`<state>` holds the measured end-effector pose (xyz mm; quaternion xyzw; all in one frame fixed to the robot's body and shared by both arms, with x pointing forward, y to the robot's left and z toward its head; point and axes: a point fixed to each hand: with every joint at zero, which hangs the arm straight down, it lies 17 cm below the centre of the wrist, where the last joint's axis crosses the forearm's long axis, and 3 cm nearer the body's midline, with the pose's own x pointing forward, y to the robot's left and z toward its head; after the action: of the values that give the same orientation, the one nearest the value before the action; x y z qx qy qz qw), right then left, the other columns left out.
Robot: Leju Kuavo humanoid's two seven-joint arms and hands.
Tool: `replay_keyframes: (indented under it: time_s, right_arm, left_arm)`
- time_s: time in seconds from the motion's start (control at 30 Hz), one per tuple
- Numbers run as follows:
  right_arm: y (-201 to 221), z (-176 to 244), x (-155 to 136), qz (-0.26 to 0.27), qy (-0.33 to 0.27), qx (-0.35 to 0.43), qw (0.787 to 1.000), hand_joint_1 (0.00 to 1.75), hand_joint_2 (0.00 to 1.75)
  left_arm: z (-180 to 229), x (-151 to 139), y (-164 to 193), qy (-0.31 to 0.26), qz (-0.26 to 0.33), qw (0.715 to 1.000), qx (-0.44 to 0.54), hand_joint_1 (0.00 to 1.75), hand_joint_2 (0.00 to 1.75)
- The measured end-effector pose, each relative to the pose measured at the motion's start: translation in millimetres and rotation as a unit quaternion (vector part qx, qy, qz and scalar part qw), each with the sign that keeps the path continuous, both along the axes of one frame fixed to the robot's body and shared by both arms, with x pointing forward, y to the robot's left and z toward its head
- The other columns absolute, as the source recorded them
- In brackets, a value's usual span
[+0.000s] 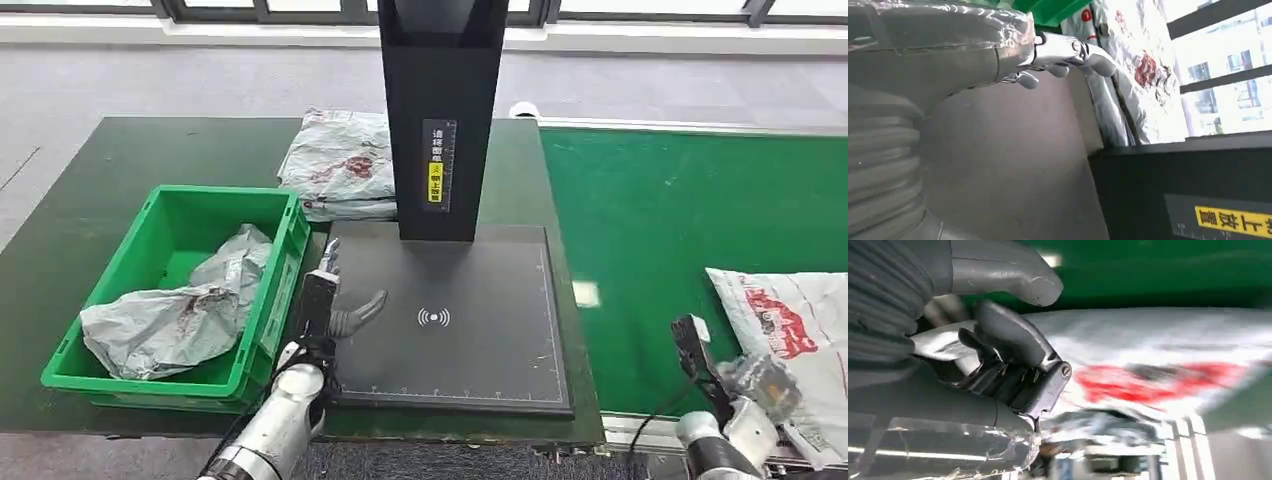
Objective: Moved the parcel from conveyor to table for the left to box.
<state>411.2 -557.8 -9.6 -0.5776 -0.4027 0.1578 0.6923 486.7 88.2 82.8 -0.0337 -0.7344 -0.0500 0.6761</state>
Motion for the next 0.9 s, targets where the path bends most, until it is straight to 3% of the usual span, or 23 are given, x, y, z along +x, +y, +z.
replay_keyframes:
  time_s: [0.13,0.17,0.2,0.37,0.9]
  right_arm:
    - [45.3,37.0,39.6,0.034,-0.076,0.029,0.996,1.75,1.75]
    - [55.2,47.0,47.9,0.044,-0.088,0.026,0.995,1.68,1.75]
    - [62.8,56.6,54.7,0.053,-0.096,0.019,0.994,0.00,1.75]
    - [90.1,76.2,67.4,0.065,-0.092,-0.025,0.993,0.00,1.75]
    - [55.4,64.2,48.8,0.009,-0.030,-0.079,0.996,0.00,1.75]
  left_arm:
    - [2.7,1.0,0.9,-0.005,-0.001,1.000,0.002,0.00,1.75]
    - [3.3,1.1,1.1,-0.006,-0.002,1.000,0.003,0.00,1.75]
    - [3.9,1.1,0.4,-0.007,-0.002,1.000,0.002,0.00,1.75]
    - [6.1,1.1,-2.0,-0.009,-0.004,1.000,0.001,0.00,1.75]
    - [11.3,1.6,-9.3,-0.013,-0.012,1.000,-0.002,0.00,1.75]
